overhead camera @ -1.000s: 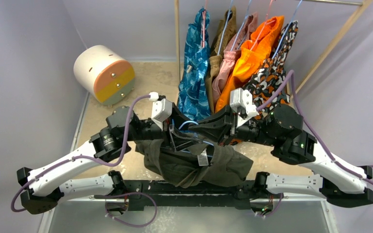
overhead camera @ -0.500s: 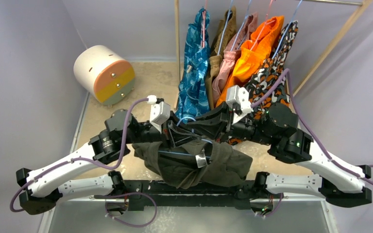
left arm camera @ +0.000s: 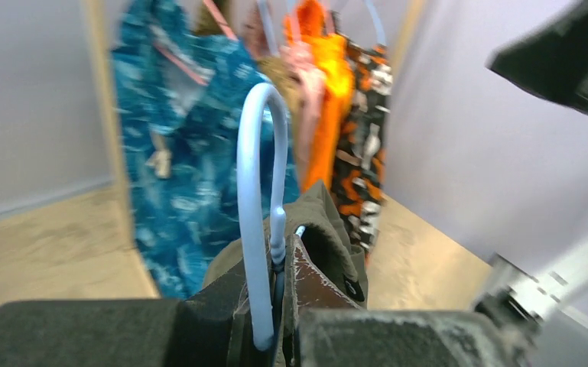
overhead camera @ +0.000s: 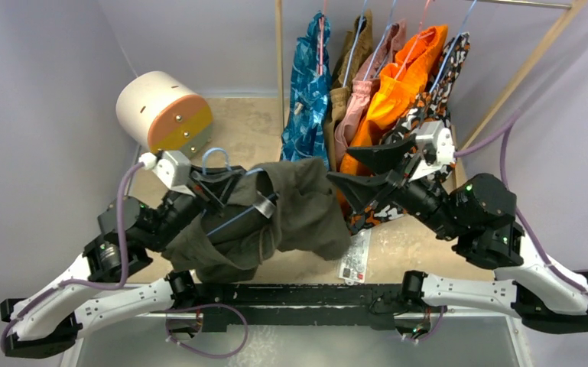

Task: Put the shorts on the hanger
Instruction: Hang the shorts on the hanger.

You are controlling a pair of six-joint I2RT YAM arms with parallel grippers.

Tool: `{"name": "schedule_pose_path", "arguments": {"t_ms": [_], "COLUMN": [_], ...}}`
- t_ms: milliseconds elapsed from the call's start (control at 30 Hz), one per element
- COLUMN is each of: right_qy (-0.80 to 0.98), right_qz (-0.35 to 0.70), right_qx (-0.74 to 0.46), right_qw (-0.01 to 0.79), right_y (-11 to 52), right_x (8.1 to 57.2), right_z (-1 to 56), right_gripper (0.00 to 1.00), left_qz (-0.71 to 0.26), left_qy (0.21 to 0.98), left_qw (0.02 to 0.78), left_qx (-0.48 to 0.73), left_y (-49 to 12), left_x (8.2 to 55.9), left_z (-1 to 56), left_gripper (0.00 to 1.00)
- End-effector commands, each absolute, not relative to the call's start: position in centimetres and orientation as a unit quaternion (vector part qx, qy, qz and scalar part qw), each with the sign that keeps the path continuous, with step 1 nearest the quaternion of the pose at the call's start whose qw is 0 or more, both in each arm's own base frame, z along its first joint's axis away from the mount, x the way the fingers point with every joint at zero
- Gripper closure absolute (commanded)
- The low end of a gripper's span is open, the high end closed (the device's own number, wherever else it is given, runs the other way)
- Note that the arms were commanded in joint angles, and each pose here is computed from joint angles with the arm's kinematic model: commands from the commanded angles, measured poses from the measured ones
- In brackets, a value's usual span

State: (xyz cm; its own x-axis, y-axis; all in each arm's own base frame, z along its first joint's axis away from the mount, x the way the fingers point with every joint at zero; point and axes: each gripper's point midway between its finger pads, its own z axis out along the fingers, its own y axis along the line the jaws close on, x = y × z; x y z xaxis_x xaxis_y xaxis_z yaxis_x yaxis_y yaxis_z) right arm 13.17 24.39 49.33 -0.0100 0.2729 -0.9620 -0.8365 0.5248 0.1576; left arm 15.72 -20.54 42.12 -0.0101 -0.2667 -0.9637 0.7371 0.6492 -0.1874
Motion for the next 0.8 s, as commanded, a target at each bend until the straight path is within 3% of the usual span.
{"name": "schedule_pose_path", "arguments": {"t_ms": [0,433,767], "right_qy": [0.620,0.650,0.699], "right_qz": [0.374,0.410,0.390], "right_qx": [-0.181,-0.199,-0.181], "right_qw": [0.665,0.609,0.571], "right_y": [23.1,33.7,38.0], "right_x": [15.7,17.7,19.7], "right_z": [47.6,42.8,38.4], "right_gripper": [0.32,0.31,0.29], "left_qz": [-0.294,-0.322,-0.319], "left_qy": [0.603,0.582,0.578], "left_qw": [0.739,0.746,0.751], "left_qx": [0.067,0.035,0.030], "left_y": [-14.0,-13.9,-13.3], "left_x": [18.0,17.9,17.8], "left_z": [46.5,49.2,49.9], "left_gripper": [1.00,1.00,1.00]}}
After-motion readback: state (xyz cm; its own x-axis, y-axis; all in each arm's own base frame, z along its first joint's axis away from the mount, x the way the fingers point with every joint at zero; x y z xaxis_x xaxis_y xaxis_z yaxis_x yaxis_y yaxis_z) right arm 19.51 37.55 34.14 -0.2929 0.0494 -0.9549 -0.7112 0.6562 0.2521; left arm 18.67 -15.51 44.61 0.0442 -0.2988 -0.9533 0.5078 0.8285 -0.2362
